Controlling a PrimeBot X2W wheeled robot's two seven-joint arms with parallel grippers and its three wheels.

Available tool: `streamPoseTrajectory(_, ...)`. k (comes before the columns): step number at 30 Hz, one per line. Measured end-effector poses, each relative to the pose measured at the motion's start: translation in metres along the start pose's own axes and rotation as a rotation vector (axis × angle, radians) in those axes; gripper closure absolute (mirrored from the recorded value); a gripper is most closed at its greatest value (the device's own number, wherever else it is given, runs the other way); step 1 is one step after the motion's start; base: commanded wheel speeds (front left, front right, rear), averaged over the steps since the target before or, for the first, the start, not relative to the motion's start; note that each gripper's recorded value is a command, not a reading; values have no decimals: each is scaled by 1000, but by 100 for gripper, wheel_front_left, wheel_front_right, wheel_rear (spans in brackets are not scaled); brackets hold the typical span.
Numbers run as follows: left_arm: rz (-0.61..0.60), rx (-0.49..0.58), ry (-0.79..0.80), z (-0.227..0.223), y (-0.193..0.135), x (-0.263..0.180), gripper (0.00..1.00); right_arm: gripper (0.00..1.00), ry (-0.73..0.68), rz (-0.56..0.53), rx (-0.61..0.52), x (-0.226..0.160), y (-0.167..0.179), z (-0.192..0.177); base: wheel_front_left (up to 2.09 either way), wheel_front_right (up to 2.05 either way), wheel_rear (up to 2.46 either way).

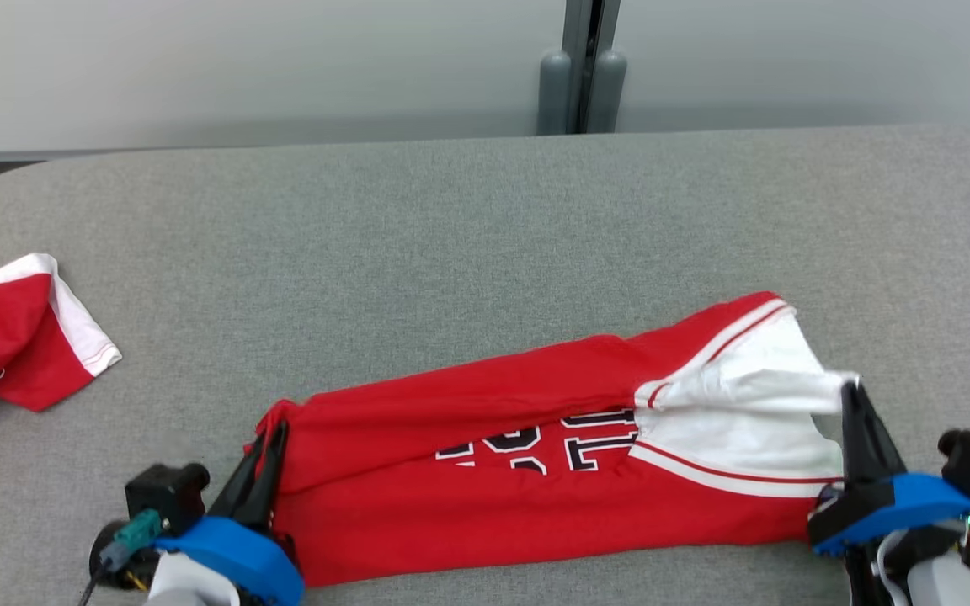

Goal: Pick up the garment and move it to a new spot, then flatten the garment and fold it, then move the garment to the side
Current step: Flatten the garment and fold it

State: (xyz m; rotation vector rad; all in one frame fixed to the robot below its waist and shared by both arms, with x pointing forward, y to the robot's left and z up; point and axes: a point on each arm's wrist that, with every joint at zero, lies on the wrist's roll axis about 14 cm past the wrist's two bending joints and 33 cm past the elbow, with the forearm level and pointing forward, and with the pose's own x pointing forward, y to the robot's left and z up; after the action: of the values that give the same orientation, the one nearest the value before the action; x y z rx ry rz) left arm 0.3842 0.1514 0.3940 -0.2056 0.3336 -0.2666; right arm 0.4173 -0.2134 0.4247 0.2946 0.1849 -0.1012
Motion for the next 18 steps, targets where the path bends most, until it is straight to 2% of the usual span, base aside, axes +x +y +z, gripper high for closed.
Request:
streamPoseTrajectory(3, 25, -13, 28, -13, 2, -11, 53, 100, 30, -15, 29, -15, -5, -13, 0, 0, 0)
streamPoseTrajectory(4, 35, -17, 33, -16, 3, -13, 37, 100, 40, -18, 35, -19, -6, -17, 0, 0, 0)
streamPoseTrajectory(5, 45, -23, 39, -19, 5, -16, 10, 100, 52, -19, 37, -23, -7, -22, 0, 0, 0)
streamPoseTrajectory(6, 54, -23, 49, -23, 6, -19, 0, 92, 66, -22, 38, -27, -8, -26, 0, 0, 0)
streamPoseTrajectory(8, 76, -29, 62, -29, 10, -25, 0, 0, 75, -25, 45, -33, -9, -30, 0, 0, 0)
streamPoseTrajectory(14, 146, -46, -32, -9, 20, -36, 0, 0, 2, 14, -31, -36, -1, -11, 0, 0, 0)
streamPoseTrajectory(18, 170, -17, -127, 14, 19, -45, 0, 0, -52, 76, -134, -34, 16, 6, 0, 0, 0)
